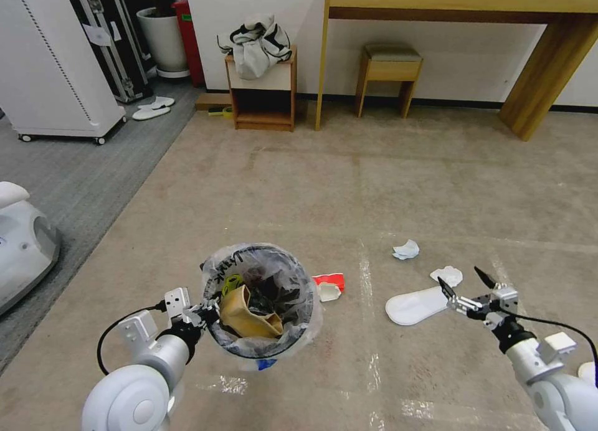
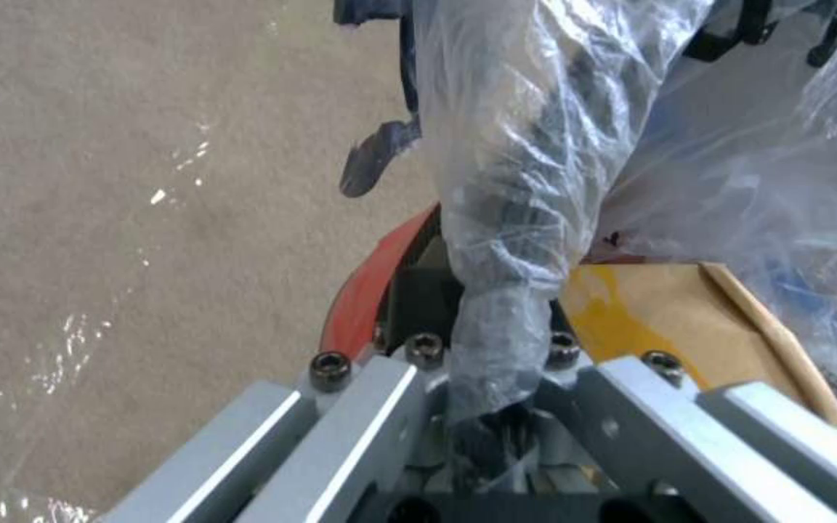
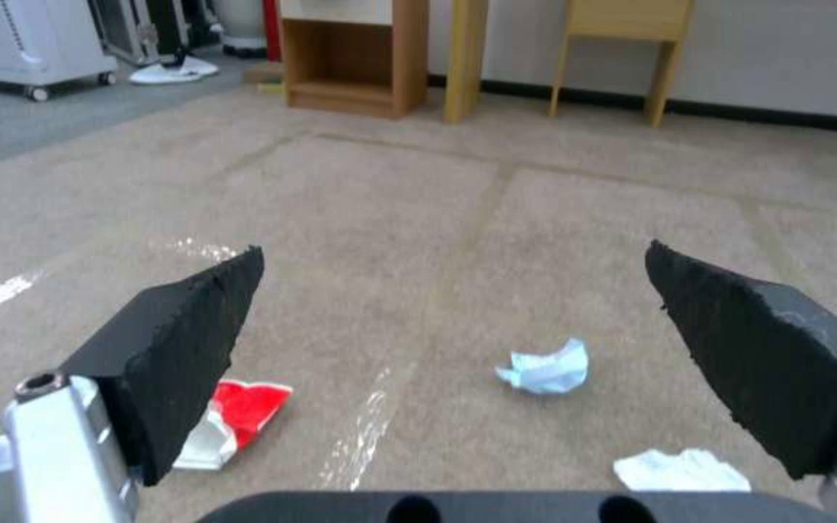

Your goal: Pick up the trash bin and place the garbage on the floor into it.

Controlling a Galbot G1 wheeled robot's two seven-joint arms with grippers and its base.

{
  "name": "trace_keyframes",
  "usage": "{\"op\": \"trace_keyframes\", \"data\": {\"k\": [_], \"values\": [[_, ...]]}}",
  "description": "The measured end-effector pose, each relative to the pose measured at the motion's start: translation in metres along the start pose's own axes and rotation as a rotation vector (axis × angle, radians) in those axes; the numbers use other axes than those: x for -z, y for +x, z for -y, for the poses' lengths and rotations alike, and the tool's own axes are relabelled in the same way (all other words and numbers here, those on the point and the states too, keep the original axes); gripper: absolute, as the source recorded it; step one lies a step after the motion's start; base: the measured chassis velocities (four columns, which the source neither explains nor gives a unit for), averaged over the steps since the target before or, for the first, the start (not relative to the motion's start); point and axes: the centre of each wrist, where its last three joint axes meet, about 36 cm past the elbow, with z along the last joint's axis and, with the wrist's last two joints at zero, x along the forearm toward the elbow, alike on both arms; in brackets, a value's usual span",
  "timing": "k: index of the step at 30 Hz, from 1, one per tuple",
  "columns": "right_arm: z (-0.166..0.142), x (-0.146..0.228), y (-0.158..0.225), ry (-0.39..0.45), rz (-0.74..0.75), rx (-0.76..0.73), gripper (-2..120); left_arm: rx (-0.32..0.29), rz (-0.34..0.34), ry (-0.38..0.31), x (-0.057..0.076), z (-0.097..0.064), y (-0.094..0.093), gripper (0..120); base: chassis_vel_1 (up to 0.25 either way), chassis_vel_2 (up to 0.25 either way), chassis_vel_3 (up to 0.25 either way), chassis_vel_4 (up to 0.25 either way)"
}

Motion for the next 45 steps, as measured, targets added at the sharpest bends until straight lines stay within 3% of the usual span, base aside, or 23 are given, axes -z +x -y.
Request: {"op": "trace_keyframes", "data": {"k": [11,27,36,45], "values": [[0.013,-0.014,-0.013,0.008,-0.077,-0.011,100,0.032,0.010,-0.004,0.002,-0.009,-0.005,2,0.000,0.000,0.000,0.000],[0.017,-0.032,-0.061,0.010,-0.231,0.041,100,0.017,0.001,-0.009,0.000,-0.007,-0.007,2,0.000,0.000,0.000,0.000],[0.018,-0.021,-0.119,-0.032,-0.284,0.075,100,0.002,-0.027,-0.002,-0.011,-0.005,-0.016,2,0.000,0.000,0.000,0.000],[0.043,0.000,-0.134,-0.032,-0.411,0.155,100,-0.005,-0.026,-0.002,-0.012,-0.003,-0.019,2,0.000,0.000,0.000,0.000]]}}
